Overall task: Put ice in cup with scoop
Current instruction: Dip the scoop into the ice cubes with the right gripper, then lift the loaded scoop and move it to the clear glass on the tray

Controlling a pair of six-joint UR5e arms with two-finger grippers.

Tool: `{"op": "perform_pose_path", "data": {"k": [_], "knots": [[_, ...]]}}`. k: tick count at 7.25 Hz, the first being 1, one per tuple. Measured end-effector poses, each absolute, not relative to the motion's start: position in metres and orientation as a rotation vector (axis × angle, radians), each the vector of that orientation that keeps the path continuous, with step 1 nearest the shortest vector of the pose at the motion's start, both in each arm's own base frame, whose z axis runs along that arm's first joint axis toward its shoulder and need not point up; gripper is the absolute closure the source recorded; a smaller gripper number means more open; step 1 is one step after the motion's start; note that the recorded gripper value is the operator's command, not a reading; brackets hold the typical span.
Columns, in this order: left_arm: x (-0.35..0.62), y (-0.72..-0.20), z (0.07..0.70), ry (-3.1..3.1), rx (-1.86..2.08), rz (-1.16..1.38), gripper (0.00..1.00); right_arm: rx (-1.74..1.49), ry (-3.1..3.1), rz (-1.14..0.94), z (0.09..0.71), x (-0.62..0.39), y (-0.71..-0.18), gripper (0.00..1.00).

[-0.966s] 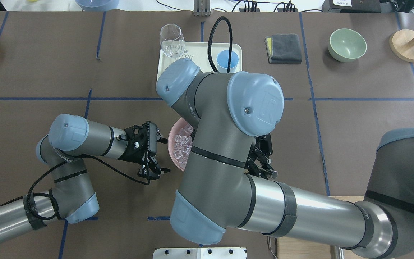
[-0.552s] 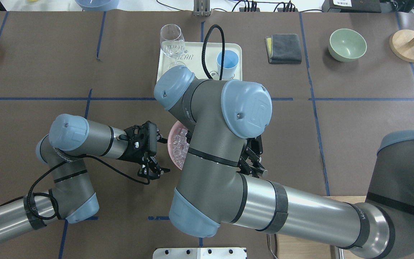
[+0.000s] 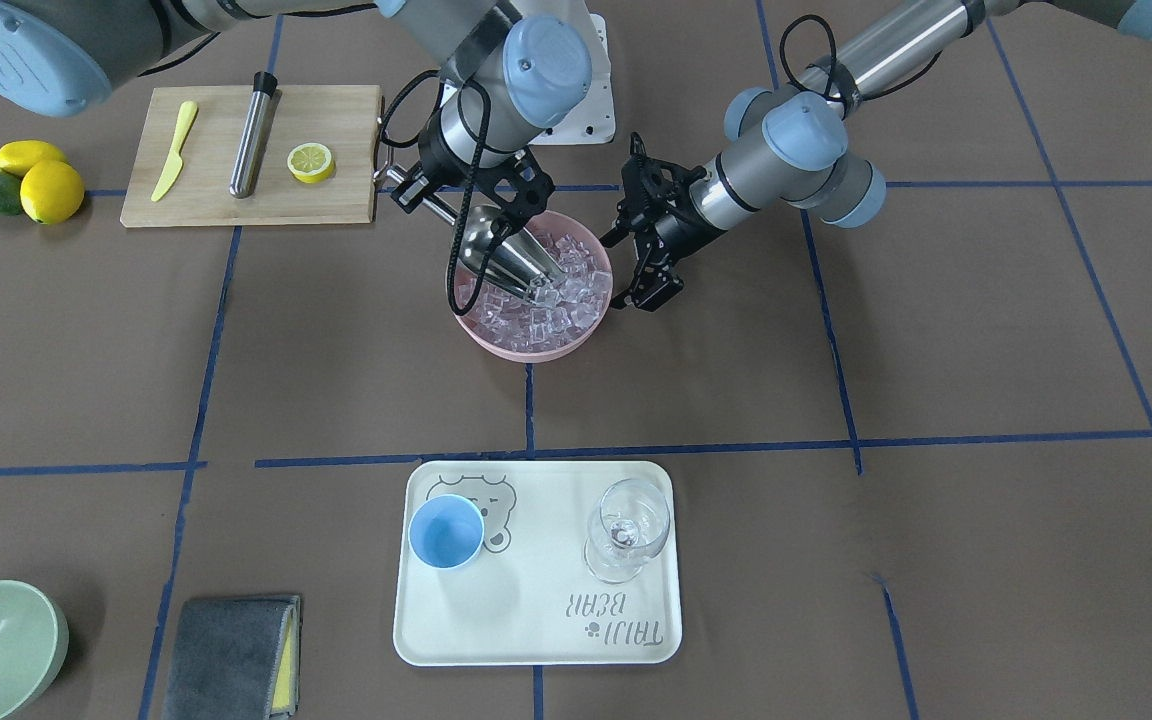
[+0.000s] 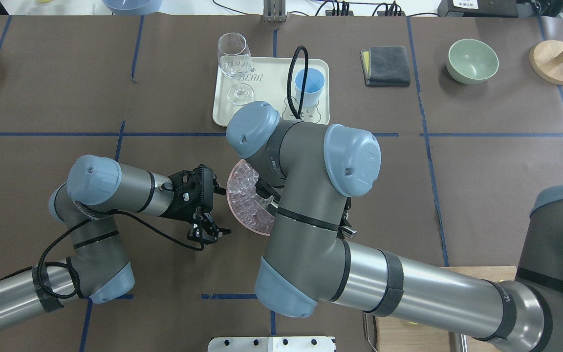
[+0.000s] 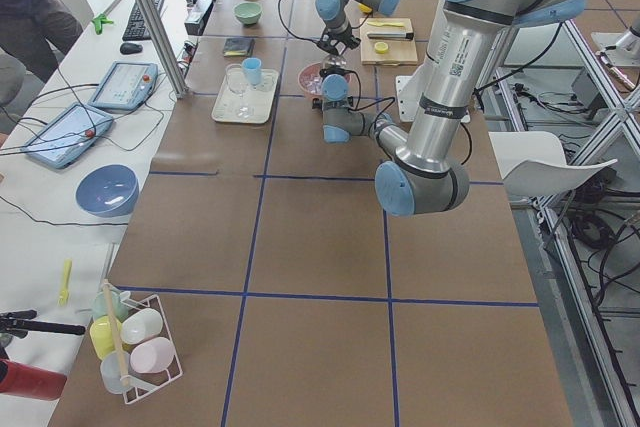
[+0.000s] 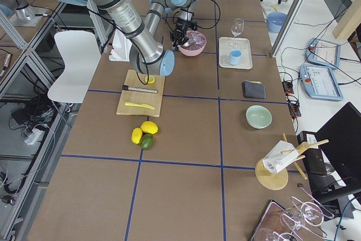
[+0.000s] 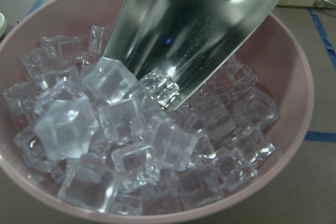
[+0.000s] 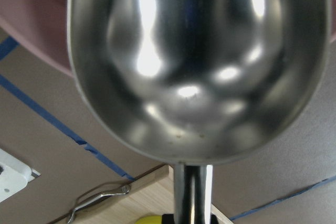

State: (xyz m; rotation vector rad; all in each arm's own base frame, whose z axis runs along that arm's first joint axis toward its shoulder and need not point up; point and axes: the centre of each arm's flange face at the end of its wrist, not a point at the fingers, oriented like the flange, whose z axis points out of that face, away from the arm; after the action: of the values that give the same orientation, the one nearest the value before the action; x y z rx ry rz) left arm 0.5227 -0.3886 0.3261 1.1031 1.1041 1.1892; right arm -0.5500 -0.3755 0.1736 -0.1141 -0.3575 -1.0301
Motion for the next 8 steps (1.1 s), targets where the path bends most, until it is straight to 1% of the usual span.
{"op": "perform_pose_path", "data": {"k": [5,8], "knots": [[0.523,-0.389,0.326,1.104,1.104,1.189,0.0,-0.048,-0.41,-1.009,0.204,-0.563,-0.368,1.0],[0.523,-0.389,0.325,1.105,1.104,1.188,0.0,0.048,-0.489,-0.995,0.221,-0.547,-0.359,1.0]]}}
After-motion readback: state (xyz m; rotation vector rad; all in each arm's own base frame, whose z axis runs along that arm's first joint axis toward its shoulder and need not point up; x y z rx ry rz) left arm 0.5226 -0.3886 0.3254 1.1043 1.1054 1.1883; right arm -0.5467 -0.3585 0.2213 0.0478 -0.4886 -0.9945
